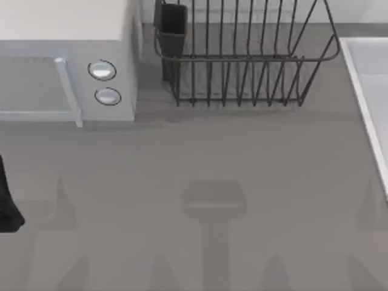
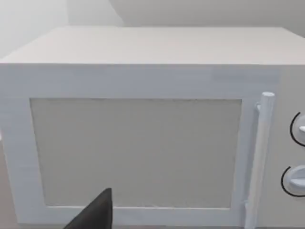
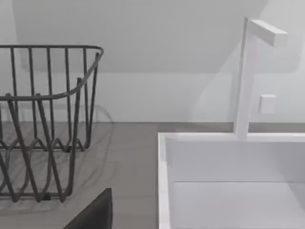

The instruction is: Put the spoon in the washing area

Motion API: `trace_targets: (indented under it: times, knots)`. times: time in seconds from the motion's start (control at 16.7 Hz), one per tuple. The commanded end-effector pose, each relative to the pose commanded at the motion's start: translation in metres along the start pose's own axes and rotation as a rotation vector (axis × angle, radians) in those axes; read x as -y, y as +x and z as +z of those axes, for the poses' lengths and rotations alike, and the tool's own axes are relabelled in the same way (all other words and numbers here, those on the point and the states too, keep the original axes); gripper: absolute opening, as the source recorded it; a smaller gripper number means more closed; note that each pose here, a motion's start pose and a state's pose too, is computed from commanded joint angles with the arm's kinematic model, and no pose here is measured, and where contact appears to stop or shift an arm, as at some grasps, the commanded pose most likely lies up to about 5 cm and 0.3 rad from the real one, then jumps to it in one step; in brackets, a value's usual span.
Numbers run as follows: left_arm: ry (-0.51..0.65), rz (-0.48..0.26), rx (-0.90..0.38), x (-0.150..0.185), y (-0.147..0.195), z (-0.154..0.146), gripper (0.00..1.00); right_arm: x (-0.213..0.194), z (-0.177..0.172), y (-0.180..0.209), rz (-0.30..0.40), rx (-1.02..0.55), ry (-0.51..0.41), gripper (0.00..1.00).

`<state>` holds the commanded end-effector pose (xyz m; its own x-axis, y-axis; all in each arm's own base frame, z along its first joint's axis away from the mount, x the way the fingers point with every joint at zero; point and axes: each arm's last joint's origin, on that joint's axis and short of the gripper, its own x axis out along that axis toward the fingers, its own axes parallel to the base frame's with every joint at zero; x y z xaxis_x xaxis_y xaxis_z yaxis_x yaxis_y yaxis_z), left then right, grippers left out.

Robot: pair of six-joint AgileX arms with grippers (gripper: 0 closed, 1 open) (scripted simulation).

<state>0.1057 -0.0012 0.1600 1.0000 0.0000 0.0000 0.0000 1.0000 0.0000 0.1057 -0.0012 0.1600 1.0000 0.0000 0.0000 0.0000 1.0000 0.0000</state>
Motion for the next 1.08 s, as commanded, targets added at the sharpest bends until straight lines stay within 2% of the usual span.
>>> trace_targets:
  times: [0.18, 0.3, 0.42, 0.6, 0.78, 0.96, 1.08]
  knots:
    - [0.000, 0.000, 0.000, 0.000, 0.000, 0.000, 1.00, 0.000, 0.001, 0.000, -0.003, -0.014, -0.012, 1.00]
    - [0.000, 0.000, 0.000, 0.000, 0.000, 0.000, 1.00, 0.001, 0.006, 0.001, -0.011, -0.074, -0.065, 1.00]
    - [0.000, 0.000, 0.000, 0.000, 0.000, 0.000, 1.00, 0.003, 0.014, 0.004, -0.014, -0.181, -0.158, 1.00]
    - [0.000, 0.000, 0.000, 0.000, 0.000, 0.000, 1.00, 0.007, 0.025, 0.014, 0.024, -0.419, -0.364, 1.00]
    - [0.000, 0.000, 0.000, 0.000, 0.000, 0.000, 1.00, 0.012, 0.031, 0.031, 0.155, -0.711, -0.605, 1.00]
    - [0.000, 0.000, 0.000, 0.000, 0.000, 0.000, 1.00, 0.020, 0.032, 0.052, 0.378, -0.980, -0.801, 1.00]
    - [0.000, 0.000, 0.000, 0.000, 0.000, 0.000, 1.00, 0.026, 0.033, 0.066, 0.544, -1.115, -0.888, 1.00]
